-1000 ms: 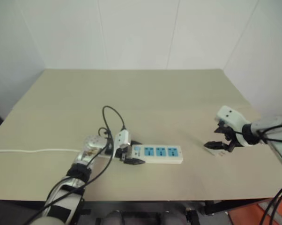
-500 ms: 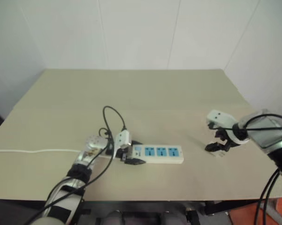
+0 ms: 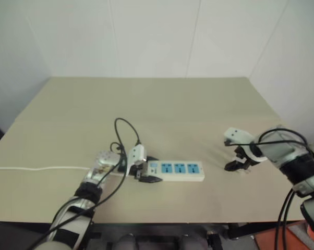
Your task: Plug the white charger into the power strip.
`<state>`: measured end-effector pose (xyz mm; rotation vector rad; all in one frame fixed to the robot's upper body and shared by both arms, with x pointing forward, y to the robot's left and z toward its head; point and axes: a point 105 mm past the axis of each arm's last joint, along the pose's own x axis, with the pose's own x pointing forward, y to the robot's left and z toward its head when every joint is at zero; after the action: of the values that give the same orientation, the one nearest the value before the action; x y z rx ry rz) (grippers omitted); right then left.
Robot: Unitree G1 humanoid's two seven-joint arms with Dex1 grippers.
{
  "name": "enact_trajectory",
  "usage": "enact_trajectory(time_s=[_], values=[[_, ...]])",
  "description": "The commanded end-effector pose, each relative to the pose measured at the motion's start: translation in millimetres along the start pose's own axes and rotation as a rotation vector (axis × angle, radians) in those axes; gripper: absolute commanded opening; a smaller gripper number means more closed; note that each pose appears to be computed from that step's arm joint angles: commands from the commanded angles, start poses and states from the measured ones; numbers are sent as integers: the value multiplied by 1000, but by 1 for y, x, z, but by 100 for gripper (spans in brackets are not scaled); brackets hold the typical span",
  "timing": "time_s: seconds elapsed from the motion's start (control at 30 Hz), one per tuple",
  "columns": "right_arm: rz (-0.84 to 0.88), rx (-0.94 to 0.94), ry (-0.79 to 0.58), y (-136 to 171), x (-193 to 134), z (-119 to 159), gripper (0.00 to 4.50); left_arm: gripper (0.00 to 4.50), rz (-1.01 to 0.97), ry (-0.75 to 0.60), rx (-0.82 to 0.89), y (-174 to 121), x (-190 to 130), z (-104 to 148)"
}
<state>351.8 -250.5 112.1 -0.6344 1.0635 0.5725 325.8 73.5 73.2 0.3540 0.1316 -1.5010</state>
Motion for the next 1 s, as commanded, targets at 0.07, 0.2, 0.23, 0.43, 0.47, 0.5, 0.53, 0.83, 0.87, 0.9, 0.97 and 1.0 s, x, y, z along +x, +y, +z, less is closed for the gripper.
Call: enact_trajectory(time_s=[0.07,0.2,0.23,0.43,0.47,0.5,0.53,0.83,0.87,0.9,0.97,1.0], values=[[-23,-26,30,-6,0,1,450,331,-8,3,0,-3,4,0],[2,-33,62,-5,2,-2,450,331,-2,4,-1,-3,4,-1],[4,-37,67,-5,2,-3,450,331,-1,4,-1,-4,4,-1],[17,-45,82,-5,2,-6,390,331,5,7,-4,-4,2,-1],[19,-47,84,-5,1,-7,360,331,6,7,-5,-4,2,-2],[20,-49,86,-5,1,-8,330,331,6,7,-5,-3,2,-2],[25,-51,89,-4,1,-9,291,331,7,7,-4,-3,2,-1],[58,-67,93,5,1,-12,114,331,12,12,0,-1,1,-1],[59,-70,89,5,1,-11,114,331,12,13,1,0,1,-1],[58,-73,74,6,0,-8,114,331,13,14,1,0,0,-1],[46,-83,10,4,-6,3,114,331,16,19,2,1,-1,-1],[43,-90,-71,4,-13,17,114,331,17,22,1,1,-2,-2]])
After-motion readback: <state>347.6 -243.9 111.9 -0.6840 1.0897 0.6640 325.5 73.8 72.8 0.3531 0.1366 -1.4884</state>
